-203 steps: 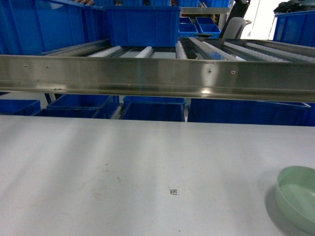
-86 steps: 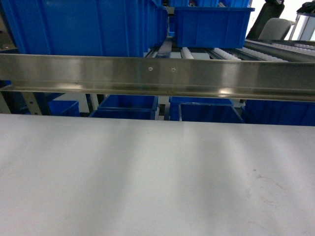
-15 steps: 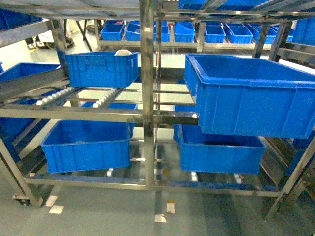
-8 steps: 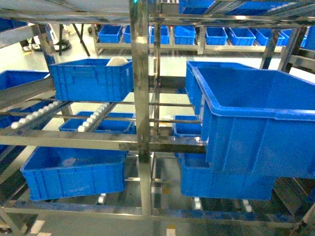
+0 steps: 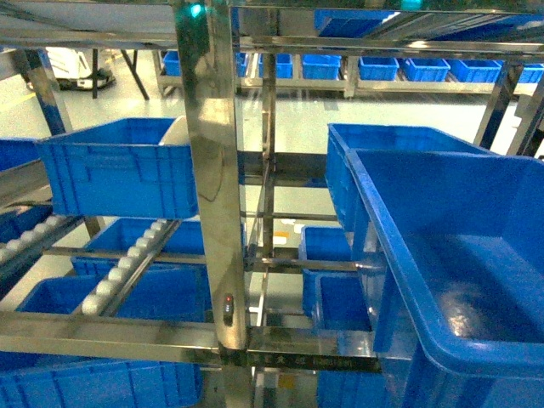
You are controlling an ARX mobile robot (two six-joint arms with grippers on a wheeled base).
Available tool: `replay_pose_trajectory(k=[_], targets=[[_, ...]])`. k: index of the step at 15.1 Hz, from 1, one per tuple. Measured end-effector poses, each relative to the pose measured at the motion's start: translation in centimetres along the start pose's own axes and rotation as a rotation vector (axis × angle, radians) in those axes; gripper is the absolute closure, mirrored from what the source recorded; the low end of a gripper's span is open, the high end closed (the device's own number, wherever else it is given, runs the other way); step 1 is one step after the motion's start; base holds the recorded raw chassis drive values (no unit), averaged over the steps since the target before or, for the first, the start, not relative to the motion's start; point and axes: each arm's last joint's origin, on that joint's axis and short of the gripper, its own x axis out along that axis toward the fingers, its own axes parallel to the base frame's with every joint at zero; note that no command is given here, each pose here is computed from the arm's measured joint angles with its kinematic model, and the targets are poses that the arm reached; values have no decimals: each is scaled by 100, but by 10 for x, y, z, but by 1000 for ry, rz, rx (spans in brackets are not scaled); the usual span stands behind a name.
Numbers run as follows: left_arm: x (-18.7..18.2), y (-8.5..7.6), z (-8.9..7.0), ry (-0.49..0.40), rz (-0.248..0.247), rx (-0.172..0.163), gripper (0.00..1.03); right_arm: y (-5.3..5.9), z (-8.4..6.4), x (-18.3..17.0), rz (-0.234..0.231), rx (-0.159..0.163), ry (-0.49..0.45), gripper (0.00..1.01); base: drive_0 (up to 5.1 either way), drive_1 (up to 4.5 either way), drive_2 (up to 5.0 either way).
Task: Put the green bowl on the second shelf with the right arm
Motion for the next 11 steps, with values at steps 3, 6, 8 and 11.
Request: replay_pose_trajectory(k=[3,6,8,11], targets=[[0,0,0,-3,0,0,5,0,0,0,0,-1,-3,99,0,0,0],[0,0,0,-2,0,0,5,0,0,0,0,0,-1,99,0,0,0],[0,0,0,-2,0,0,5,0,0,0,0,0,-2,99,0,0,0],[0,0,0,-2,0,0,5,0,0,0,0,0,-2,99,0,0,0]])
